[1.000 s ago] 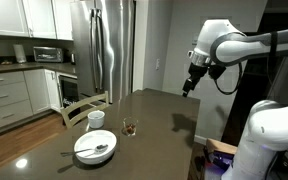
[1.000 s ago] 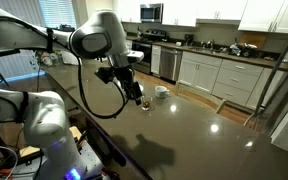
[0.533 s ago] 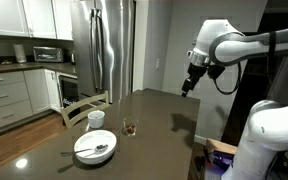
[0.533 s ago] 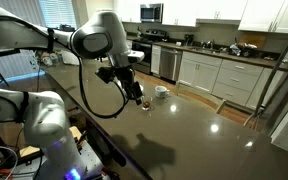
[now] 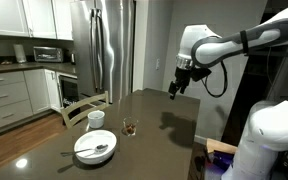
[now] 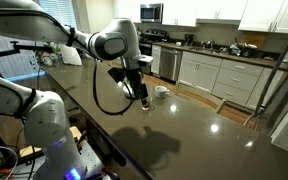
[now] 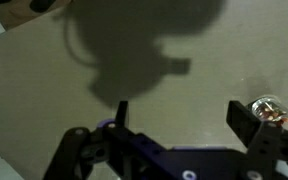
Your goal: Pour the contents in the glass cup into the white bowl
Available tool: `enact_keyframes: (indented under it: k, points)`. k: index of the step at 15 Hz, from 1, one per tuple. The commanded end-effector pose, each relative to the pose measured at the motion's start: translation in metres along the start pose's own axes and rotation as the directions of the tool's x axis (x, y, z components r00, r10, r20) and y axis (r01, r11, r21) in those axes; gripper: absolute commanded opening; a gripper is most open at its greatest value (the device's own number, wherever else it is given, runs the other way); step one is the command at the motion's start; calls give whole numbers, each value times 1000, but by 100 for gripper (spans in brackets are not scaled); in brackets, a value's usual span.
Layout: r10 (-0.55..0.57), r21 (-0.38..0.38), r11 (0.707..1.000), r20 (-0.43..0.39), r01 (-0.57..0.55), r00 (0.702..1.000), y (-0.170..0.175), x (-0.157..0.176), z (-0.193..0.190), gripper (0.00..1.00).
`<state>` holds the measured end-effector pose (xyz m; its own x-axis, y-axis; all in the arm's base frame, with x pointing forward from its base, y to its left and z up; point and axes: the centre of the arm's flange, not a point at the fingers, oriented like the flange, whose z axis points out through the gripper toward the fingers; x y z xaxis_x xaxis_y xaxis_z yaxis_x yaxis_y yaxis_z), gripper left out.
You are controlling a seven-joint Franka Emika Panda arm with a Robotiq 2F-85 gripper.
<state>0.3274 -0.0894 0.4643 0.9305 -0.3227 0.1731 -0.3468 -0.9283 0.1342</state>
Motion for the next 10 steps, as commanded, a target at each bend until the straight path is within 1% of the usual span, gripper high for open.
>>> enact_keyframes:
  k: [1, 2, 4, 6, 8, 10]
  points:
    - [95, 38, 994, 76, -98, 993, -26, 48, 9, 100]
    - [124, 44, 991, 98, -129, 987, -30, 55, 11, 100]
    - [197, 67, 975, 166, -211, 966, -36, 66, 15, 100]
    - [280, 68, 951, 216, -301, 935, -41, 74, 20, 100]
    - [370, 70, 915, 245, -397, 896, -43, 81, 23, 100]
    - [462, 69, 868, 253, -492, 850, -45, 87, 26, 100]
